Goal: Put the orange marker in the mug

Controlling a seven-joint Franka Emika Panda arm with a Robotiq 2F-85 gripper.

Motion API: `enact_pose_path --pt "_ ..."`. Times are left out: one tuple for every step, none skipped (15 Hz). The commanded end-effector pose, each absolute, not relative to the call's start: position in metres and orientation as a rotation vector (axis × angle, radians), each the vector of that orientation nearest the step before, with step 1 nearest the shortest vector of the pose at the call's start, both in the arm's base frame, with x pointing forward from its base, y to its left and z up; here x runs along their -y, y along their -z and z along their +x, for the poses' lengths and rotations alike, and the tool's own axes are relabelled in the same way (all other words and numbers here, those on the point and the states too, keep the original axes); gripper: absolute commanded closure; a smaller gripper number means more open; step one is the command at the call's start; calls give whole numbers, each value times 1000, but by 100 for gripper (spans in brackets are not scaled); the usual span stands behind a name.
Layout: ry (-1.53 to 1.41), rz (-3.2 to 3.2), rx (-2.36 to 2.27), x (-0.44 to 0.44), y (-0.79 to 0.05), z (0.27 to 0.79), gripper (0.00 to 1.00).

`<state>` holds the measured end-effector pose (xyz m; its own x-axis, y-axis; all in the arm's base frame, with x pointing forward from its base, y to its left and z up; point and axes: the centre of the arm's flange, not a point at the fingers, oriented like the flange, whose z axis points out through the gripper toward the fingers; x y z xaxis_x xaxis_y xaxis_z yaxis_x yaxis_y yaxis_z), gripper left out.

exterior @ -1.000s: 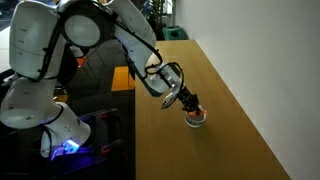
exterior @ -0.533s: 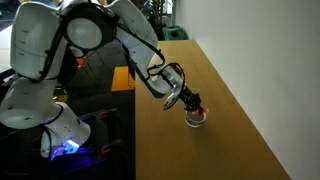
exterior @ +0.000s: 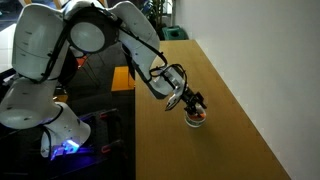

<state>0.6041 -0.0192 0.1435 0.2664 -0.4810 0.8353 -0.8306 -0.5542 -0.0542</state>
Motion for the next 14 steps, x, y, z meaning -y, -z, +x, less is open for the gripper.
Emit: enact_pose_path --pt "-1234 2157 1251 24 -166 600 0" --pt "-1234 2152 1266 26 -173 598 0" --pt "-1229 2151 1287 29 -181 596 0" --pt "-1225 2154 1307 32 -190 594 0" --pt "-1228 2152 1336 35 -200 591 0" --pt "-1234 2154 1359 37 -208 589 0" --pt "-1239 2153 1379 40 -219 584 0" --pt "-1251 2152 1397 42 -231 579 0" --pt "-1263 2154 1412 44 -239 575 0" --pt "-1281 2157 1424 45 -248 569 0" --pt "-1296 2158 1437 46 -258 563 0" --pt "-1311 2163 1451 47 -265 559 0" --pt "-1325 2168 1463 47 -272 554 0" --pt "-1338 2173 1475 47 -281 547 0"
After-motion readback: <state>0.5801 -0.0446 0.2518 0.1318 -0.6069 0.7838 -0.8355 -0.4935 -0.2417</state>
